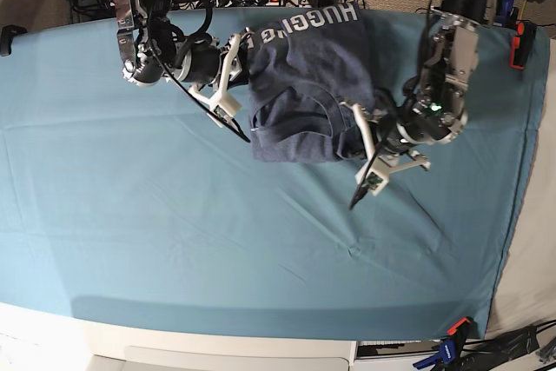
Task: Fold the T-shirt properly
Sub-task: 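Lower the bundle and tuck its sides inward with both grippers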
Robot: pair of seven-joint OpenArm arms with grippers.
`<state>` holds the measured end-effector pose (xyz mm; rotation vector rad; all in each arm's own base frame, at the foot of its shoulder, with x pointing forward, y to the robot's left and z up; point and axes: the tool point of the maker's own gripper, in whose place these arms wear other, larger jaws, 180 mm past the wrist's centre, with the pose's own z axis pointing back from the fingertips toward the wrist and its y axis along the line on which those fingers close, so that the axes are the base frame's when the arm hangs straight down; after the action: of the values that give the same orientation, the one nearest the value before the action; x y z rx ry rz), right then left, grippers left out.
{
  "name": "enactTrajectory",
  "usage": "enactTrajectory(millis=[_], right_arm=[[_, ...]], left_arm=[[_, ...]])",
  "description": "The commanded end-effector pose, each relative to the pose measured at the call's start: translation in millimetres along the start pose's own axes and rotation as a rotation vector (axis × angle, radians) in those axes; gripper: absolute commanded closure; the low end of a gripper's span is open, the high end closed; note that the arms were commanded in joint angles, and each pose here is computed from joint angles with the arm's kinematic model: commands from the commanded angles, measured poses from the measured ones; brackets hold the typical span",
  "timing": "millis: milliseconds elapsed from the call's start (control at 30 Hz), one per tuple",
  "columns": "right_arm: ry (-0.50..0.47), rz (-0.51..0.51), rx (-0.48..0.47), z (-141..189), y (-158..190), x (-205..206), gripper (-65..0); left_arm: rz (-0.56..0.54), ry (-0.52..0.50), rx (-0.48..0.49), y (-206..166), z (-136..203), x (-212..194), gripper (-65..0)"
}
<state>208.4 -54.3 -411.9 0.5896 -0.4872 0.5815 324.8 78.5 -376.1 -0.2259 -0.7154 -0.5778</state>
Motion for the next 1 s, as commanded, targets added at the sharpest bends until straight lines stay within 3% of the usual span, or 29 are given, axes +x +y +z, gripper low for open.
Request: enactTrajectory(millis=[0, 133, 433, 700, 967], right_arm=[[0.134, 0.025, -0.117, 5.2, -24.1, -23.0, 0.0], [0.101, 0.036, -0.204, 9.1, -44.1, -4.5, 0.0], [0.043, 0.074, -0.239, 15.3, -58.3, 31.5, 0.0], [0.069, 0.070, -0.239, 15.5, -58.3, 26.3, 0.0], [0.066, 0.068, -0.234, 15.2, -57.3, 26.8, 0.0]], left_arm=[[-0.013, -0.023, 0.029, 13.0, 6.4, 9.5, 0.0], [-0.012, 0.034, 0.097, 38.4, 15.7, -6.9, 0.0], [-0.017, 0.131, 0.104, 45.4, 22.7, -36.4, 0.0], [0.033, 0.228, 0.003, 20.6, 27.7, -77.5, 0.0], [0.098, 0.201, -0.164, -31.0, 23.2, -85.2, 0.0]])
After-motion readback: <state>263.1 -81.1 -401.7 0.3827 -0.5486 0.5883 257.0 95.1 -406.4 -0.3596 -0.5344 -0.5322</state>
